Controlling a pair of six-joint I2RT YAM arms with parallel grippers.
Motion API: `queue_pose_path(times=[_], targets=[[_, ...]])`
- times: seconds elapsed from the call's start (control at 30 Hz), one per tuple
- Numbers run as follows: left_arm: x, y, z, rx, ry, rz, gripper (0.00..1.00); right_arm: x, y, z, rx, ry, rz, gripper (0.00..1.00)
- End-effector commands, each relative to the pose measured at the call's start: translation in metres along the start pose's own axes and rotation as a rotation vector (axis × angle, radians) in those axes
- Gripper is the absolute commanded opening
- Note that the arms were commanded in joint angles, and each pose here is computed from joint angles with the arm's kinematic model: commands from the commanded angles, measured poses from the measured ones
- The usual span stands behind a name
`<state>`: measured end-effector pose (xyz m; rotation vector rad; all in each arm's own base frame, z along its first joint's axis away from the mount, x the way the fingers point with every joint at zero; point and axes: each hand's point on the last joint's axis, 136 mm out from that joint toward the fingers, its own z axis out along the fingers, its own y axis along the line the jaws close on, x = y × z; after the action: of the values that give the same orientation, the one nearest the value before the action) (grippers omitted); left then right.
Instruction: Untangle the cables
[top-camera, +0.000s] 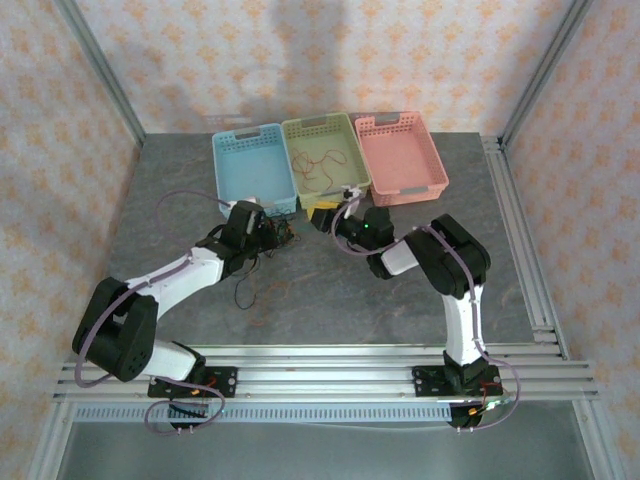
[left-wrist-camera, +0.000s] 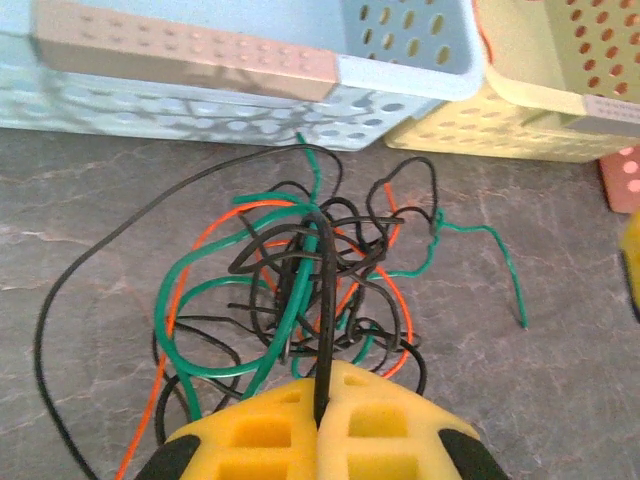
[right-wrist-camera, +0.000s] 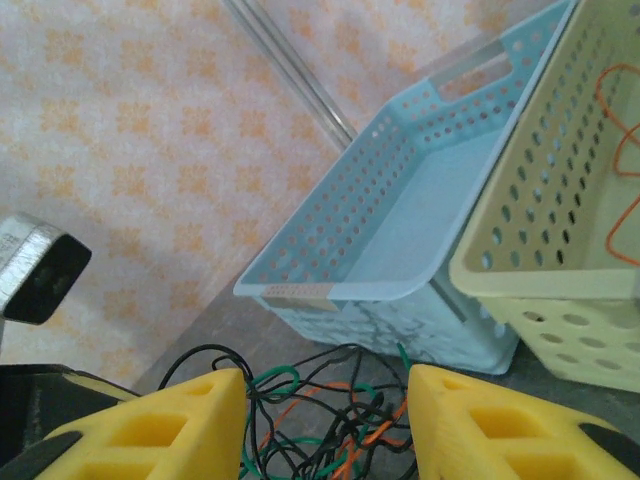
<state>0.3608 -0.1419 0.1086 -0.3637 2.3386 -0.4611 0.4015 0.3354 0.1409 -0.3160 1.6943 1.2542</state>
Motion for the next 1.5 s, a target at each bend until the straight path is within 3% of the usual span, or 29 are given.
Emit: queue_pose_path(times=[0.0, 1.13, 1.47], targets=[[-0.009, -0.022, -0.010, 0.068, -0.054, 0.062, 0.00, 0.009, 0.008, 0.010, -0.014, 0.070, -0.009, 0.46], [-0.006, -0.039, -0.015, 0.110, -0.062, 0.111, 0.00, 0.040, -0.004, 0.028, 0.031, 0.230, 0.050, 0.44], [-0.005, -0.040, -0.016, 0.112, -0.059, 0.113, 0.00, 0.043, -0.006, 0.028, 0.047, 0.240, 0.036, 0.26]])
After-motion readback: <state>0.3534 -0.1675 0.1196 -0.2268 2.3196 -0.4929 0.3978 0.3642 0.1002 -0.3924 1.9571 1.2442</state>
